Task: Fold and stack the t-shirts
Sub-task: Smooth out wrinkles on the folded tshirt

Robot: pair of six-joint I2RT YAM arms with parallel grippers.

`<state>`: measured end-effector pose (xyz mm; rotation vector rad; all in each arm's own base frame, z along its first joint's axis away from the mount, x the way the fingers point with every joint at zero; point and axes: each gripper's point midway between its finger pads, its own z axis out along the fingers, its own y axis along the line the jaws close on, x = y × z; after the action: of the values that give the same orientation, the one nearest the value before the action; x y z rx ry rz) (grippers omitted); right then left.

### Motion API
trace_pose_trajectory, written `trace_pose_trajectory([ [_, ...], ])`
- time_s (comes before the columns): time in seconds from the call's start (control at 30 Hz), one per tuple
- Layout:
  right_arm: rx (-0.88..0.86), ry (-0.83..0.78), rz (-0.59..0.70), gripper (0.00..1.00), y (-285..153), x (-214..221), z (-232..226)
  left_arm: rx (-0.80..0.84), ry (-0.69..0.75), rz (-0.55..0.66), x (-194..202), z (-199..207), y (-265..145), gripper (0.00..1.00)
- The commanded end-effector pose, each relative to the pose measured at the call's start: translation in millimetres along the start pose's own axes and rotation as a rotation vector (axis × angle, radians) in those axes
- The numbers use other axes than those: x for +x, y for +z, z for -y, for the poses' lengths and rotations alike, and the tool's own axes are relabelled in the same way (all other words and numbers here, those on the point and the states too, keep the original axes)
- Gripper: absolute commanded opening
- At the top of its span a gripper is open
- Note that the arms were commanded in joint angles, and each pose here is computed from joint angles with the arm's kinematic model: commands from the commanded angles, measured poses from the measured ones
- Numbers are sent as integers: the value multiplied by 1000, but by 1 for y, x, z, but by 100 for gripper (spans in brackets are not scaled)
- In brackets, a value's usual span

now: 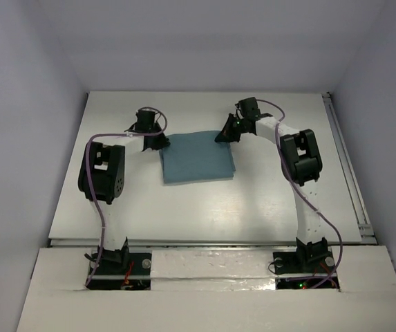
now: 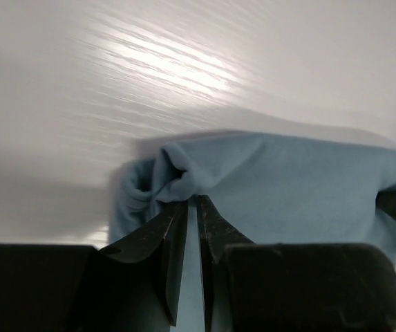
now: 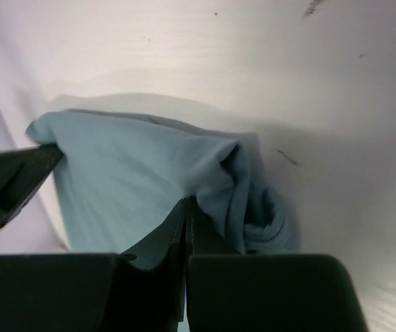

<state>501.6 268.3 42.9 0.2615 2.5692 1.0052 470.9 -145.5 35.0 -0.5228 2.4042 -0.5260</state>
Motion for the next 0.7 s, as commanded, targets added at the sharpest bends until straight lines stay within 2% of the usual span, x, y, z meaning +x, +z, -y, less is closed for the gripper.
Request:
trace_pose_trajectory([
  [0.0,-65,51,50,0,-12,-30,-10,-47,-32,54,-20,-31,-11,11],
  [0.1,-56,63,53,0,-14,-33,-1,-3,-32,90,-32,-21,-31,13],
  [0.17,-59,54,55,0,-20,-33,-6,-7,-29,84,-30,-23,-30,16],
  [0.23,-71,45,63,0,-29,-34,-14,107,0,176,-60,16,-79,23],
  [0.3,-103,17,92,0,-51,-41,-36,132,20,207,-69,27,-102,33],
  [0.33,-117,4,103,0,-61,-43,-45,169,39,262,-82,41,-129,36],
  [0.4,-174,-53,143,10,-97,-45,-76,177,66,279,-83,46,-156,42],
  [0.43,-190,-76,160,15,-112,-43,-86,212,84,328,-89,55,-185,43],
  [0.47,-198,-114,178,29,-126,-40,-92,220,96,329,-83,60,-199,45],
  [0.5,-204,-151,220,36,-157,-32,-104,234,103,353,-83,62,-215,52],
  [0.53,-196,-176,245,45,-173,-26,-107,276,118,406,-81,70,-248,56],
  [0.57,-185,-197,268,62,-190,-19,-108,277,120,421,-77,68,-262,60],
  [0.63,-147,-240,342,78,-236,10,-104,321,128,507,-71,69,-311,73],
  [0.67,-132,-249,371,93,-252,21,-101,313,125,514,-64,64,-322,79],
])
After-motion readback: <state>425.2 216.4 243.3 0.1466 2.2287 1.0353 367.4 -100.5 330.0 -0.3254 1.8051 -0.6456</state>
